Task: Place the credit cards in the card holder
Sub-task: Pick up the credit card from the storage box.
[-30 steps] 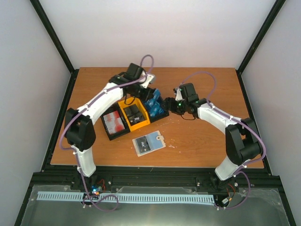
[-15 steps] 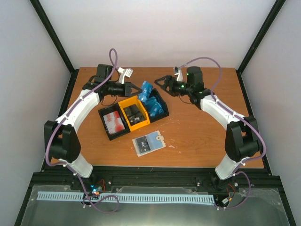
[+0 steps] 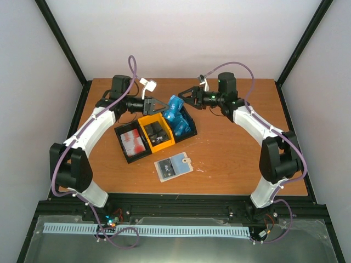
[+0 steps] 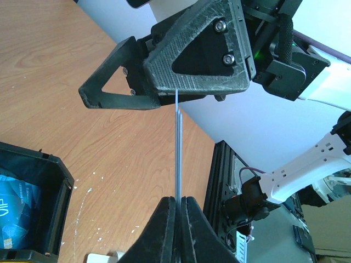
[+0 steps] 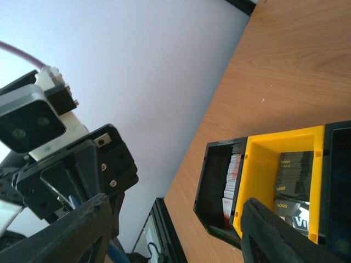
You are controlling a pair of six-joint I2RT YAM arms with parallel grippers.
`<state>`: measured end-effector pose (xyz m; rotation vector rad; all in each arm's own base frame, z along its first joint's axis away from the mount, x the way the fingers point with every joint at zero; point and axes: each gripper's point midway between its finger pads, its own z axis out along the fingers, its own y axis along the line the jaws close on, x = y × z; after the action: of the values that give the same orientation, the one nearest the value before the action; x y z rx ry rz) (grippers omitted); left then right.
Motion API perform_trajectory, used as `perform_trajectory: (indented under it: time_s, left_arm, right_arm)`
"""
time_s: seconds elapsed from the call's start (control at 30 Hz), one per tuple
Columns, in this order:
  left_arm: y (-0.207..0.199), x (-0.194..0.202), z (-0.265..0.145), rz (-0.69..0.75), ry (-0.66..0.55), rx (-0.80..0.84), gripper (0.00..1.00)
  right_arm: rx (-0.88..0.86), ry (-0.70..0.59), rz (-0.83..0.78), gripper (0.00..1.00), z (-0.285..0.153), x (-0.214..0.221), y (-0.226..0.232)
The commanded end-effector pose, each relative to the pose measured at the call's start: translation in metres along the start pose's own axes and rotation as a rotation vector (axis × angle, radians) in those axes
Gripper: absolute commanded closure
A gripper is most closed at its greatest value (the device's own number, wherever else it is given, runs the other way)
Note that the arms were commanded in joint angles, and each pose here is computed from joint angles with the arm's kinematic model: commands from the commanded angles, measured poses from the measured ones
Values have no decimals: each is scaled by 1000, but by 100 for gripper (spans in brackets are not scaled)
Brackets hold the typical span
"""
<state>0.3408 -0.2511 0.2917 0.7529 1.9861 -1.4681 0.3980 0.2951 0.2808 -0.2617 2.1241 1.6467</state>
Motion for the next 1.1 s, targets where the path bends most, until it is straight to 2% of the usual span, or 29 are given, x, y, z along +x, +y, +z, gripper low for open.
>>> perform_trajectory:
  time_s: [0.0,0.27,0.43,0.57,0.7,0.9,1.07]
  left_arm:
    - [-10,-12,-2,81,-15,43,99]
    - [-11,-12,-3,72,-15,44,99]
    - [-4,-7,-3,51,-11,16,99]
    - [-4,-7,-4,47,-13,10,99]
    - [-3,-8,-4,33,-14,5,99]
    - [-6,-10,-5,26,-21,12,99]
    - [-10,-12,-6,25,-24,24,99]
  right_arm:
    - [-64,39,-54,35,-3,13,22]
    - [-60,26,-29,41,-3,17,17]
    - [-45,-35,-34,29,-8,9,21]
    - [-23,-56,-14,27,-9,7,17]
    - [-31,-56,-9,31,-9,9,17]
    - [-48,-33,-12,44,-7,14,17]
    - [-40,-15,-8,46,-5,20,13]
